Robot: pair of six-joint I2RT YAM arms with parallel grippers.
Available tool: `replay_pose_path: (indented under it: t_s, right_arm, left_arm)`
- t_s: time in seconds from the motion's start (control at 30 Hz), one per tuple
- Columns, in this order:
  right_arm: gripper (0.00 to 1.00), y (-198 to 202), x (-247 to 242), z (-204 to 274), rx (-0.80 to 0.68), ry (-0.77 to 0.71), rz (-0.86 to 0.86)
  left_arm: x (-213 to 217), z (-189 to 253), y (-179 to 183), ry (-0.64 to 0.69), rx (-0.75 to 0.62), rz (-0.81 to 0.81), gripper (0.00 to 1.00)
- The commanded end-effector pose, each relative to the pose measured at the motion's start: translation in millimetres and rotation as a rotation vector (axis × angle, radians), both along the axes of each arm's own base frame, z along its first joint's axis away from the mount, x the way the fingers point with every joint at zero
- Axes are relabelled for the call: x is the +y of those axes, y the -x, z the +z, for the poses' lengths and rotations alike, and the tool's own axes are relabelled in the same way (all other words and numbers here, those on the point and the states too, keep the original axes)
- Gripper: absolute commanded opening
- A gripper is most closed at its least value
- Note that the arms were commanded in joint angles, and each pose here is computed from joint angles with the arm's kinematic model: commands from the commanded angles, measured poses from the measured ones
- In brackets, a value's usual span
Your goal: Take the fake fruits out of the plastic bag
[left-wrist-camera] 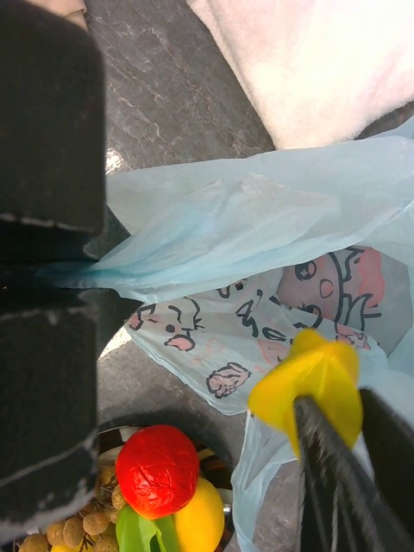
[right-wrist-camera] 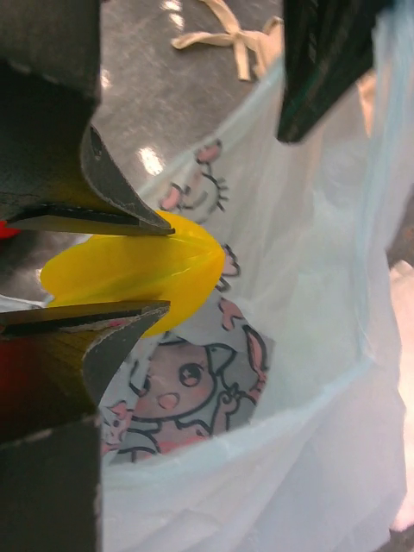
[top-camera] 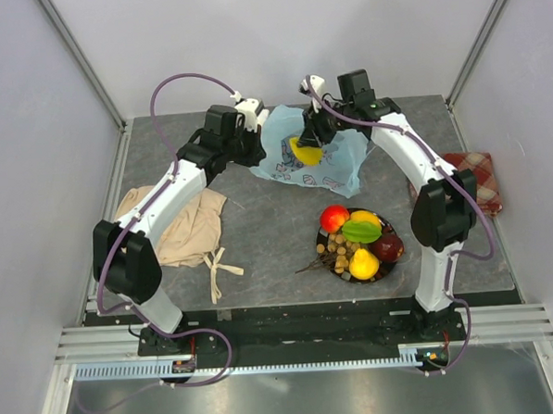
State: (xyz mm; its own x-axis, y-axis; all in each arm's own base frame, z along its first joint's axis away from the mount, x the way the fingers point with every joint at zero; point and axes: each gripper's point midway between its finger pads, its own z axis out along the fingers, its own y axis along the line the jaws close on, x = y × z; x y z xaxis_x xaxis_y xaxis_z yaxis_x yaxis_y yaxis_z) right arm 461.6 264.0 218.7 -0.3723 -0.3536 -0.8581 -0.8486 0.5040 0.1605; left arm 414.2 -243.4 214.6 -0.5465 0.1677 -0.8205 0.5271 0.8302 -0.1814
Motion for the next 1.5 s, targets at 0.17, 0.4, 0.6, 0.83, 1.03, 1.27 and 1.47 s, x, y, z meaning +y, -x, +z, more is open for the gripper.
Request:
replay_pose_path:
  t_s: [0.17, 0.4, 0.6, 0.83, 1.03, 1.27, 1.47]
  right_arm:
    - [0.31, 118, -43, 40, 0.007, 0.149, 0.197]
    - [0.31, 187, -90, -4, 0.153, 0.339, 0.228]
    - [0.31, 225, -116, -19, 0.283, 0.42, 0.203]
    - [0.31, 247, -137, -32, 0.304, 0.485, 0.173]
    - [0.31, 248, -140, -53, 0.37, 0.446, 0.107]
    - [0.32, 240, -136, -63, 0.354, 0.403, 0.077]
    - [0.34, 241, -125, -67, 0.357, 0.335, 0.091]
  left_arm:
    - [-3, 24, -13, 0.028, -0.07, 0.005, 0.02]
    - [-7, 34, -10, 0.058, -0.075, 0.0, 0.02]
    - [-3, 42, -3, 0.055, -0.095, -0.008, 0.02]
    - [3, 40, 1, 0.03, -0.12, -0.008, 0.02]
    - [5, 44, 2, 0.03, -0.124, -0.007, 0.02]
    - [7, 47, 2, 0.02, -0.14, -0.004, 0.02]
    - [9, 46, 3, 0.008, -0.142, -0.002, 0.02]
